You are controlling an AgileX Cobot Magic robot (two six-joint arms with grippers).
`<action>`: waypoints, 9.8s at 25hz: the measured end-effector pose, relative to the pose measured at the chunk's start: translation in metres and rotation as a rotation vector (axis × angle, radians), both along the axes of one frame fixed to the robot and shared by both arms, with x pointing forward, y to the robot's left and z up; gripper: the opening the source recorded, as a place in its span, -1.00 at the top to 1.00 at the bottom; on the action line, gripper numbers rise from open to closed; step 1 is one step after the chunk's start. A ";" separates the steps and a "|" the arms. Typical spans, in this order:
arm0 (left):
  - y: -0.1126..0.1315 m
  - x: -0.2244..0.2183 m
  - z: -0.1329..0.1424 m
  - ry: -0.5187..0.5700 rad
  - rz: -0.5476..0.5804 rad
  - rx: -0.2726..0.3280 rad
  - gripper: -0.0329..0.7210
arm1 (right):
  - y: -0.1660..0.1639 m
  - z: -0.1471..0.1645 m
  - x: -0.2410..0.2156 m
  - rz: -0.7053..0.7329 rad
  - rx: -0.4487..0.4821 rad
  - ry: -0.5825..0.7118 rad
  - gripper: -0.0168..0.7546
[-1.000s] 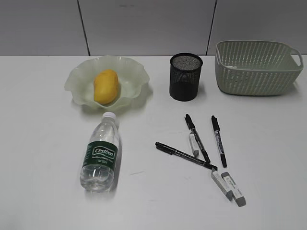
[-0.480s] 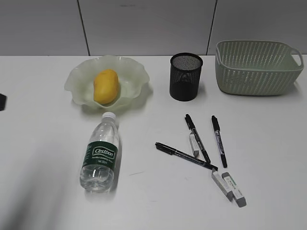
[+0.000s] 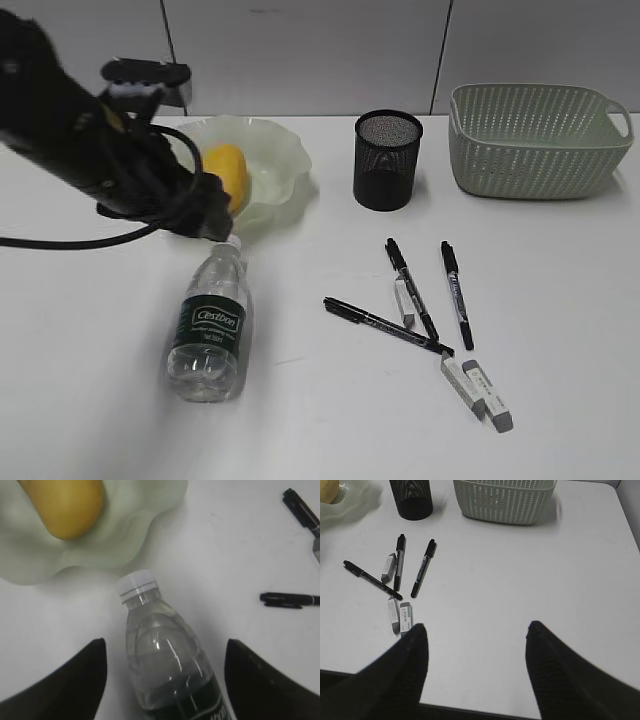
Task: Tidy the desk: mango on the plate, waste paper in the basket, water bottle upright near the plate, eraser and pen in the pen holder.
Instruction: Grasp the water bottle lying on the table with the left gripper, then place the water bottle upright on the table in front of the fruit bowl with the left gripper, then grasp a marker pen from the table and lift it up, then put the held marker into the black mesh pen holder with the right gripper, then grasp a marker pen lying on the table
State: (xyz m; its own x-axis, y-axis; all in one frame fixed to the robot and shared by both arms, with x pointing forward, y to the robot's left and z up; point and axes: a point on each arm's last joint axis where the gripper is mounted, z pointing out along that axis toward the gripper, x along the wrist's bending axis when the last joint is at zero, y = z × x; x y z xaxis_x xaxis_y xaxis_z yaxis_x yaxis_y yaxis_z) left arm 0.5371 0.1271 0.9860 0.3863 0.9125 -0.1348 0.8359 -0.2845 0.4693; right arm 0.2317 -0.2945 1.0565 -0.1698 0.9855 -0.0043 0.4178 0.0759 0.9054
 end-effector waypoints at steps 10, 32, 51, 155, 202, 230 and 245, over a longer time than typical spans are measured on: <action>-0.019 0.035 -0.048 0.198 0.122 0.068 -0.64 | 0.000 0.000 0.000 -0.001 0.001 -0.001 -0.25; 0.036 -0.051 -0.011 -0.448 -0.020 -0.161 -0.12 | 0.000 0.000 0.000 0.000 0.002 -0.002 -0.25; 0.040 -0.035 -0.043 -0.717 -0.184 -0.129 -0.36 | 0.000 0.000 0.000 0.000 0.002 -0.003 -0.25; 0.182 -0.307 0.077 -0.649 0.273 -0.101 0.23 | 0.166 -0.039 0.404 0.273 0.157 -0.457 0.75; 0.142 -0.225 0.110 -0.497 0.013 -0.071 0.17 | -0.014 0.000 0.003 0.118 0.005 0.012 0.15; -0.138 -0.058 -0.030 0.149 0.152 -0.213 -0.21 | -0.014 0.000 0.003 0.121 0.010 -0.002 0.15; -0.158 -0.026 -0.099 0.329 0.595 -0.325 -0.21 | -0.014 0.000 0.003 0.121 0.010 -0.002 0.16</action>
